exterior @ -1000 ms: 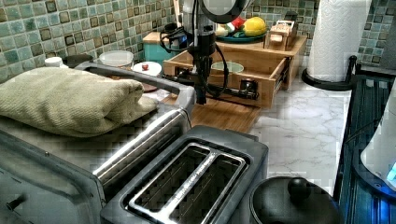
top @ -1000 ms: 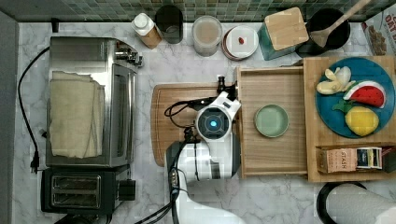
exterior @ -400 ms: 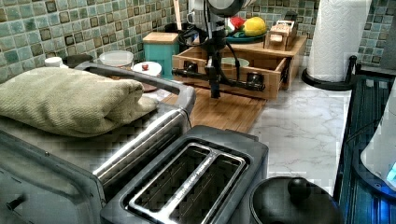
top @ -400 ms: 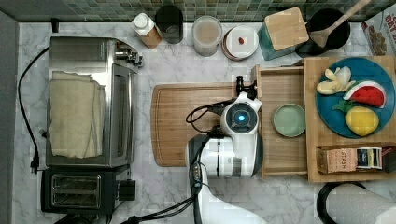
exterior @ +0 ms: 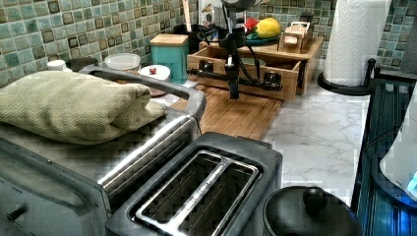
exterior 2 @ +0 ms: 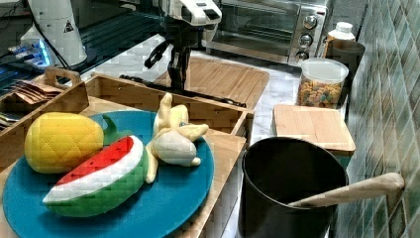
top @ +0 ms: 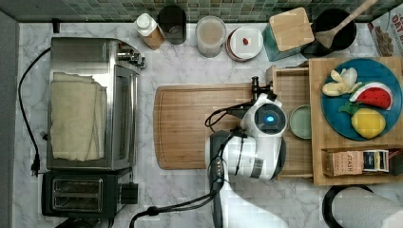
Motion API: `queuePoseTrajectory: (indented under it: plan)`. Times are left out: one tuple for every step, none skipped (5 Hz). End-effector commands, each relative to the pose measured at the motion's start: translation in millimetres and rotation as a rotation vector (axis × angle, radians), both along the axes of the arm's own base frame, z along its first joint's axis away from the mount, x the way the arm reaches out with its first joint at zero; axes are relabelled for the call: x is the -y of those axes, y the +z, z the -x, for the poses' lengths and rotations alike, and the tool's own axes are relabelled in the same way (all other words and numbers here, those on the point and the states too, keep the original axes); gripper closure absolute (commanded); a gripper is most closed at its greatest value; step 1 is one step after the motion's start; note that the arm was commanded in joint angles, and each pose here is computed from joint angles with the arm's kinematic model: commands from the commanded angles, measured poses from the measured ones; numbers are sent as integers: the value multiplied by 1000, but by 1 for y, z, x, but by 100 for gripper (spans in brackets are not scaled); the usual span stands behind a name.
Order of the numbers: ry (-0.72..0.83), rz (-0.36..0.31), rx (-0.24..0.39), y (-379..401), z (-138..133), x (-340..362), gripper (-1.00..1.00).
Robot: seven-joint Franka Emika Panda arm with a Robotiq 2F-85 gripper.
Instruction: Close the drawer.
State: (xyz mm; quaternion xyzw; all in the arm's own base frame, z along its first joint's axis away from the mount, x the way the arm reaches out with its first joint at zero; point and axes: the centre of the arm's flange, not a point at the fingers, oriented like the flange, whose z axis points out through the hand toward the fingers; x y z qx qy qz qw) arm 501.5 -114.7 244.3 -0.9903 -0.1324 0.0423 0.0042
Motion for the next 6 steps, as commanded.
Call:
queuePoseTrajectory:
  plan:
    - [-196,17,141,71,4,188,100]
    - [-192,34,185,78,5,213,100]
    - [-163,38,243,62,0,231,100]
    - [-221,117,284,66,4,241,100]
    - [-252,171,275,81,7,247,100]
    - [-252,171,275,81,7,248,100]
